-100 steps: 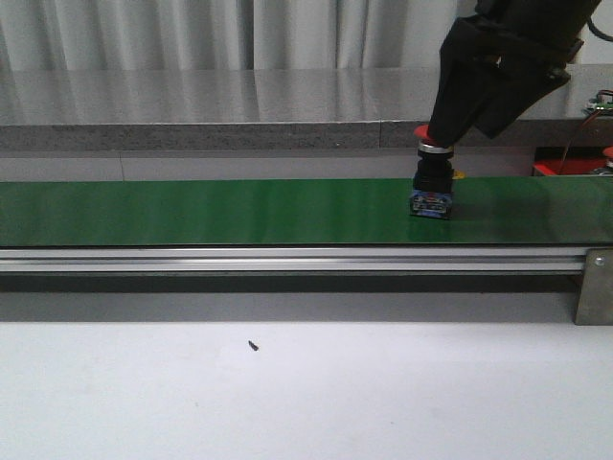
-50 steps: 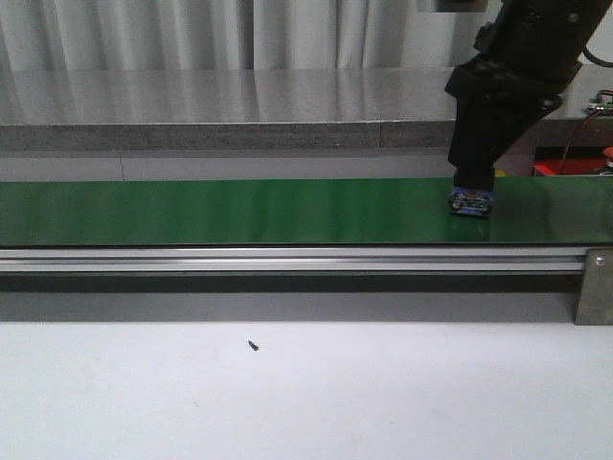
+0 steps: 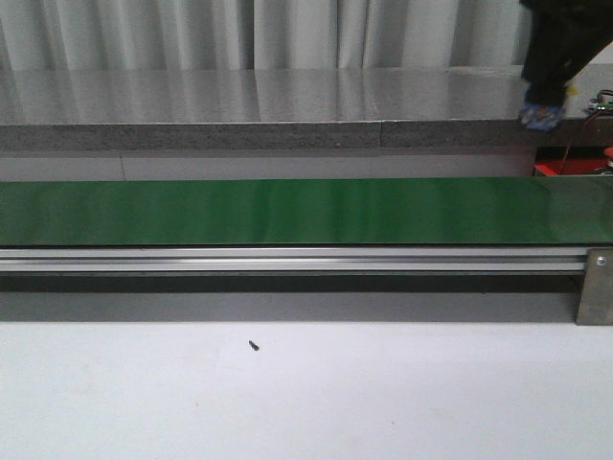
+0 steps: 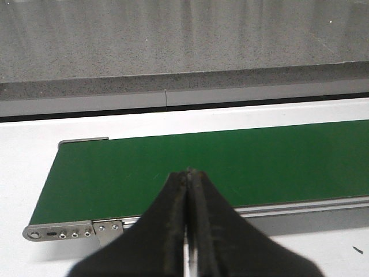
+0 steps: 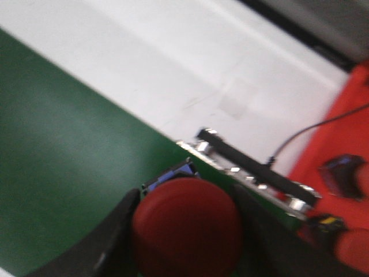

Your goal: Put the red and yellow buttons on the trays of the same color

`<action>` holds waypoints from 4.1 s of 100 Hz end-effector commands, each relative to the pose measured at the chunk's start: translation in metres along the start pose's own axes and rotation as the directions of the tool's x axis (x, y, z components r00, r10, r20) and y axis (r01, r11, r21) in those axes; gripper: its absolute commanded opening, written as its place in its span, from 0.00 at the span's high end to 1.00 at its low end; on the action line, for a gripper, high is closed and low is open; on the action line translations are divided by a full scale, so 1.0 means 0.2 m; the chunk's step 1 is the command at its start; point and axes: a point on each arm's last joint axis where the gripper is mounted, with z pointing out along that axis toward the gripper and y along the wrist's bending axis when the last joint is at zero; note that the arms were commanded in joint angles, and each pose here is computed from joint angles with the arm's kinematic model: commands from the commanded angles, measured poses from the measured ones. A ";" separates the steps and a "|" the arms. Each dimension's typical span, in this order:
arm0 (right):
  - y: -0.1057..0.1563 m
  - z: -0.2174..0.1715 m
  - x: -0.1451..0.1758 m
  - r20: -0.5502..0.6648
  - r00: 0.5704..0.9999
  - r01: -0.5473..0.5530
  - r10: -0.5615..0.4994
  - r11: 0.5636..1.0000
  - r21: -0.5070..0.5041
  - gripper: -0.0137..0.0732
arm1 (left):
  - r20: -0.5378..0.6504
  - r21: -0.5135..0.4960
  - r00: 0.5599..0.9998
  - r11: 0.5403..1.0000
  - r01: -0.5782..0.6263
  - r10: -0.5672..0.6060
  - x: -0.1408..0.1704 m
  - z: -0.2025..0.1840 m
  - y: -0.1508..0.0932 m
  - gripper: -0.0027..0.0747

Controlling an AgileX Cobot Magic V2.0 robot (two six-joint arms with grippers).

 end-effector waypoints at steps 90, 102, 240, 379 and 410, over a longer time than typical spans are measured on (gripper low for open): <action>-0.92 0.23 0.21 0.128 0.956 -0.290 0.264 0.918 0.271 0.74 | 0.094 -0.016 0.995 1.000 0.022 -0.020 -0.07 -0.01 0.01 0.99; -0.92 0.29 0.23 0.107 0.956 -0.293 0.274 0.920 0.262 0.73 | 0.094 -0.016 0.995 1.000 0.022 -0.020 -0.07 -0.01 0.01 0.99; 0.00 -0.64 0.15 0.263 0.944 -0.238 0.198 0.962 0.131 0.18 | 0.094 -0.016 0.995 1.000 0.022 -0.020 -0.07 -0.01 0.01 0.99; 0.65 -1.07 1.16 0.662 0.749 -0.264 0.037 0.933 0.246 0.95 | 0.094 -0.017 0.995 1.000 0.022 -0.020 -0.07 -0.01 0.01 0.99; 0.65 -1.07 1.16 0.665 0.746 -0.258 0.033 0.935 0.242 0.95 | 0.094 -0.017 0.995 1.000 0.022 -0.020 -0.07 -0.01 0.01 0.99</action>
